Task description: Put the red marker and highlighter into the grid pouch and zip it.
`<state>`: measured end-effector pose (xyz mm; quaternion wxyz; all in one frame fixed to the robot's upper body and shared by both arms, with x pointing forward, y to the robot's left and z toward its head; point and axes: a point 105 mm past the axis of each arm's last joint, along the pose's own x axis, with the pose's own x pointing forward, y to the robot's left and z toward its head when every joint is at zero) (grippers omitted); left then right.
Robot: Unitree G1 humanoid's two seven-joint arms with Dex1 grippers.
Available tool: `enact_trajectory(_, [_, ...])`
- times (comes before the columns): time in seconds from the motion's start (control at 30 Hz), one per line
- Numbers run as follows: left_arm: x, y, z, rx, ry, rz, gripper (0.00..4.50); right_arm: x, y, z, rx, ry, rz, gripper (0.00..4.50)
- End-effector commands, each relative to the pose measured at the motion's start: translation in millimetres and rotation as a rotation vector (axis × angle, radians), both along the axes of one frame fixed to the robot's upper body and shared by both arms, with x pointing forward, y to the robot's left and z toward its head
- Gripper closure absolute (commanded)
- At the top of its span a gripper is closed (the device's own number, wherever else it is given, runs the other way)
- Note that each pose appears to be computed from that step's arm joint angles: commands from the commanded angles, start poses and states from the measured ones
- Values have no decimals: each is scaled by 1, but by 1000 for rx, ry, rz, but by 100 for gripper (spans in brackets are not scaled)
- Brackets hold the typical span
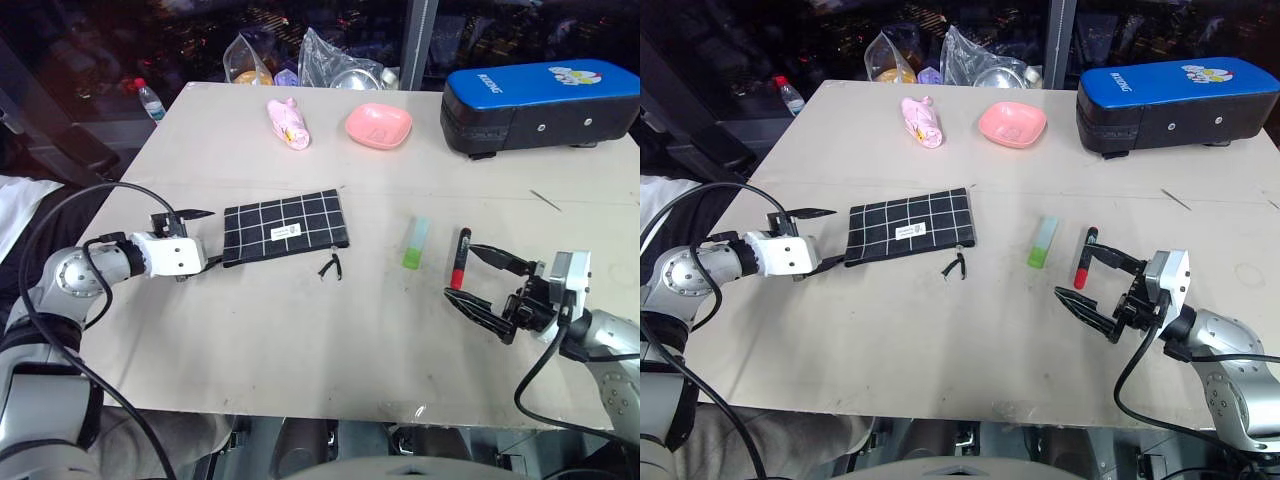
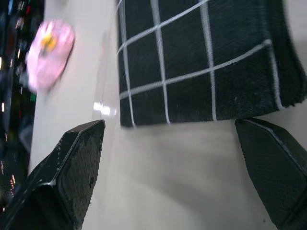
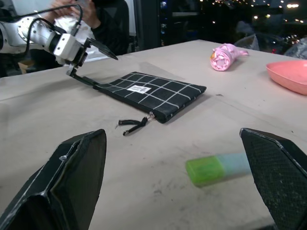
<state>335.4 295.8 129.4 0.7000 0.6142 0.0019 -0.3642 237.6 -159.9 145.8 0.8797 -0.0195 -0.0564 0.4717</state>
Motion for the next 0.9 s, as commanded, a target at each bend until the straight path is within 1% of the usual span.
enact_trajectory(0.03, [0,-14,-15,31,33,-68,9,-3,3,13,4,-62,4,0])
enact_trajectory(0.17, [10,-41,-12,-17,-24,-139,9,-3,4,15,9,-65,0,0])
enact_trajectory(0.47, [18,-85,-2,-114,-122,-267,9,-3,4,14,10,-66,-19,0])
enact_trajectory(0.7, [27,-112,4,-217,-195,-293,9,3,-4,12,2,-73,-110,0])
enact_trajectory(0.9, [41,-134,7,-288,-263,-258,9,9,-12,10,-22,-79,-178,0])
